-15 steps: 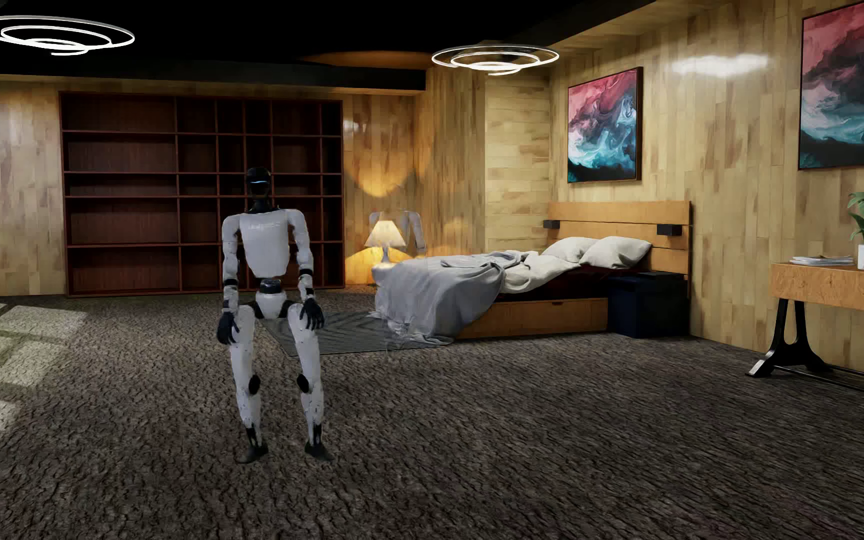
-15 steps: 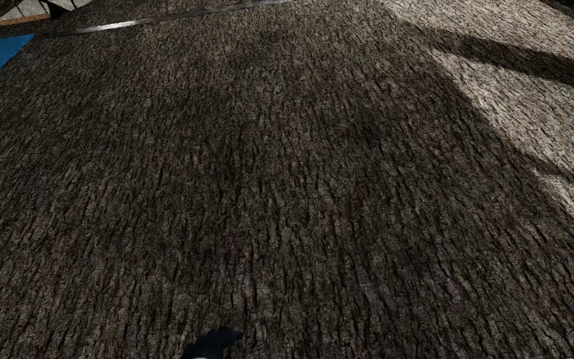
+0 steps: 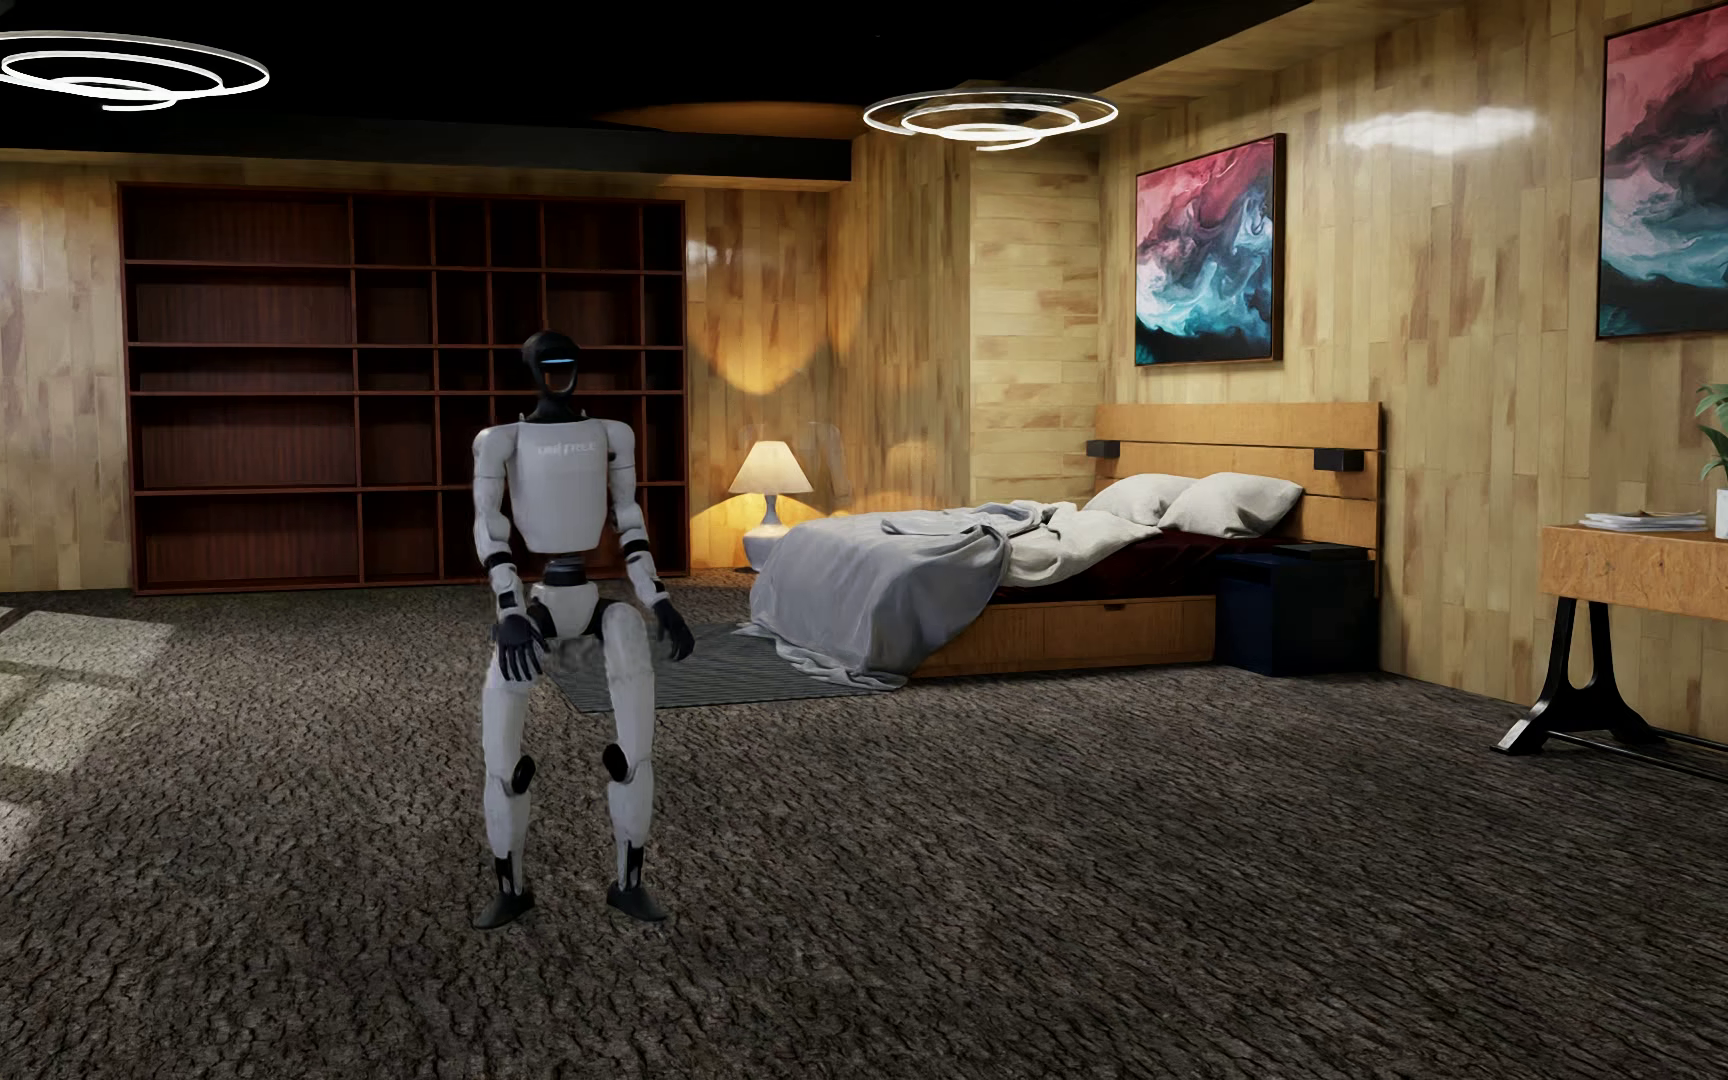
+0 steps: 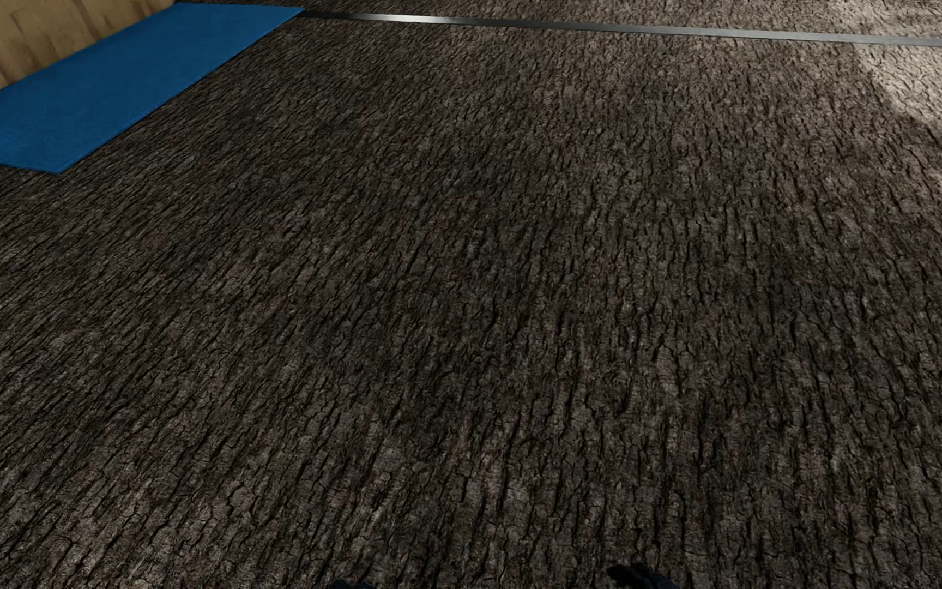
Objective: Walk towards bed
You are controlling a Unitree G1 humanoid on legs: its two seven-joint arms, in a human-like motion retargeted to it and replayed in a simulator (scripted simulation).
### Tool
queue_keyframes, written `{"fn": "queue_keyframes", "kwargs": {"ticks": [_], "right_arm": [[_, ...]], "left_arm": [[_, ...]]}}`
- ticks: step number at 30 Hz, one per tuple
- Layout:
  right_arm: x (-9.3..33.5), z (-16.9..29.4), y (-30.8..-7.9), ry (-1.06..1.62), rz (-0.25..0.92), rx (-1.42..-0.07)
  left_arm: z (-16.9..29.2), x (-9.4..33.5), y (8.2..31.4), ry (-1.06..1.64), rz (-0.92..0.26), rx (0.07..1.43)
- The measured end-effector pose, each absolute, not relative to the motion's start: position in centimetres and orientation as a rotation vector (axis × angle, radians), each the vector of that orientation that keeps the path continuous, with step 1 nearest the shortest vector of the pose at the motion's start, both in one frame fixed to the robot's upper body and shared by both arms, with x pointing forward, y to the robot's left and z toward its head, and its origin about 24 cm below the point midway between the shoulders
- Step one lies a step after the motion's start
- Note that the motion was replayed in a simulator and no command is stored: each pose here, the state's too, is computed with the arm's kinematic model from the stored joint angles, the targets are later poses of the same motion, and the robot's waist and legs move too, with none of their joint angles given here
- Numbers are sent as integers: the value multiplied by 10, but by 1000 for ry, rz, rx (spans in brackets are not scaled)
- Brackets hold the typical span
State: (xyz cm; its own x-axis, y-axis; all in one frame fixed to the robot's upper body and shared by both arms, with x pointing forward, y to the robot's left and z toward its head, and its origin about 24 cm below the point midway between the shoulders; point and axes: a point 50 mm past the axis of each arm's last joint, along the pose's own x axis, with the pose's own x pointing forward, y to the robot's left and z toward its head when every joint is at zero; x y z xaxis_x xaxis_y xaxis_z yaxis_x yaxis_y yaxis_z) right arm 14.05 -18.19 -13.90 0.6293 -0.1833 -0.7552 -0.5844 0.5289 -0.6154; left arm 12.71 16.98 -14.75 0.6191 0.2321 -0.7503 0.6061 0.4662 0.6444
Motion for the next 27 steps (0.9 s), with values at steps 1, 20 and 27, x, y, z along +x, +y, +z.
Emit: {"fn": "queue_keyframes", "kwargs": {"ticks": [1, 20, 27], "right_arm": [[143, -139, -180, 881, 296, -1022], [140, -135, -185, 824, 190, -1020], [131, -133, -190, 798, 68, -973]], "left_arm": [[-148, 126, 169, 918, -270, 1092], [-141, 141, 163, 846, -267, 1051], [-127, 176, 162, 726, -293, 1108]]}}
